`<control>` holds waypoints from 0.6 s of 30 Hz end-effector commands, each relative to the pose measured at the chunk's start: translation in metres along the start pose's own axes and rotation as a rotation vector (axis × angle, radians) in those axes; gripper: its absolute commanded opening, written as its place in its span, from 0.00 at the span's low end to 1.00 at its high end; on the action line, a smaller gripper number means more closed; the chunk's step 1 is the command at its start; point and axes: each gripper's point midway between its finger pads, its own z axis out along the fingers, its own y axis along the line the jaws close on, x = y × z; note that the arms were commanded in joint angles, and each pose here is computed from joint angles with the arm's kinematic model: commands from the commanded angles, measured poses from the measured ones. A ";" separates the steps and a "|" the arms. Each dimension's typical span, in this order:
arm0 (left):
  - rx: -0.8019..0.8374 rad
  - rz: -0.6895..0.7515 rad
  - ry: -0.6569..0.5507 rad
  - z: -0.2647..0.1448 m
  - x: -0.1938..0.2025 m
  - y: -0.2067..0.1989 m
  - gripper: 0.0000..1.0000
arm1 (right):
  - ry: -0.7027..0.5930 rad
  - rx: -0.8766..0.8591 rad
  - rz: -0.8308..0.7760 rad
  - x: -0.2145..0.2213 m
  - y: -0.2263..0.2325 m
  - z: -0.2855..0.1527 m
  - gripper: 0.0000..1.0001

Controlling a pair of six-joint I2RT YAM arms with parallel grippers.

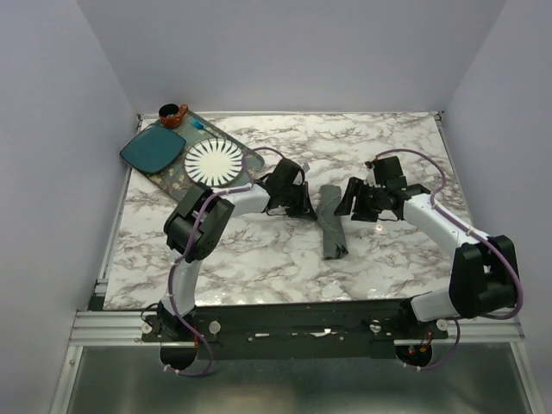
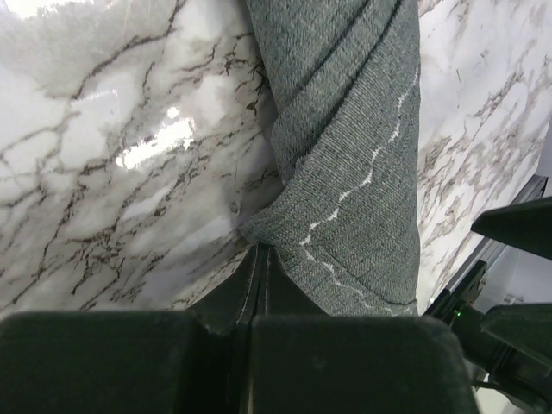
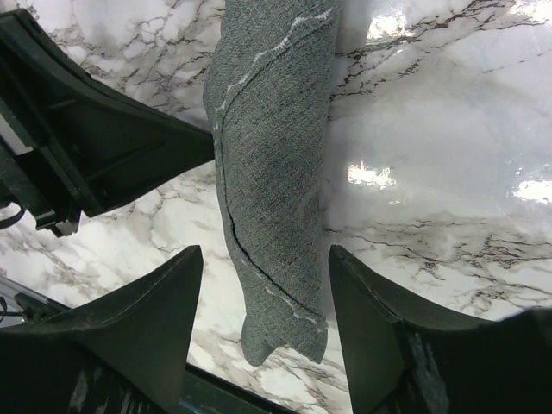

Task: Fold the napkin, place the utensils inside, and roll it up
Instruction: Roll the napkin with the utensil

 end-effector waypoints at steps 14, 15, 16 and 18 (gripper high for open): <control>0.106 -0.060 0.037 0.021 0.011 -0.016 0.00 | 0.013 -0.049 -0.013 -0.003 0.008 0.006 0.70; 0.128 -0.061 0.045 0.022 0.013 -0.019 0.00 | 0.011 -0.052 -0.014 -0.004 0.008 0.006 0.70; 0.133 -0.066 0.045 0.022 0.014 -0.019 0.00 | 0.009 -0.051 -0.016 -0.004 0.008 0.005 0.70; 0.140 -0.074 0.047 0.021 0.016 -0.019 0.00 | 0.008 -0.048 -0.022 -0.004 0.007 0.005 0.70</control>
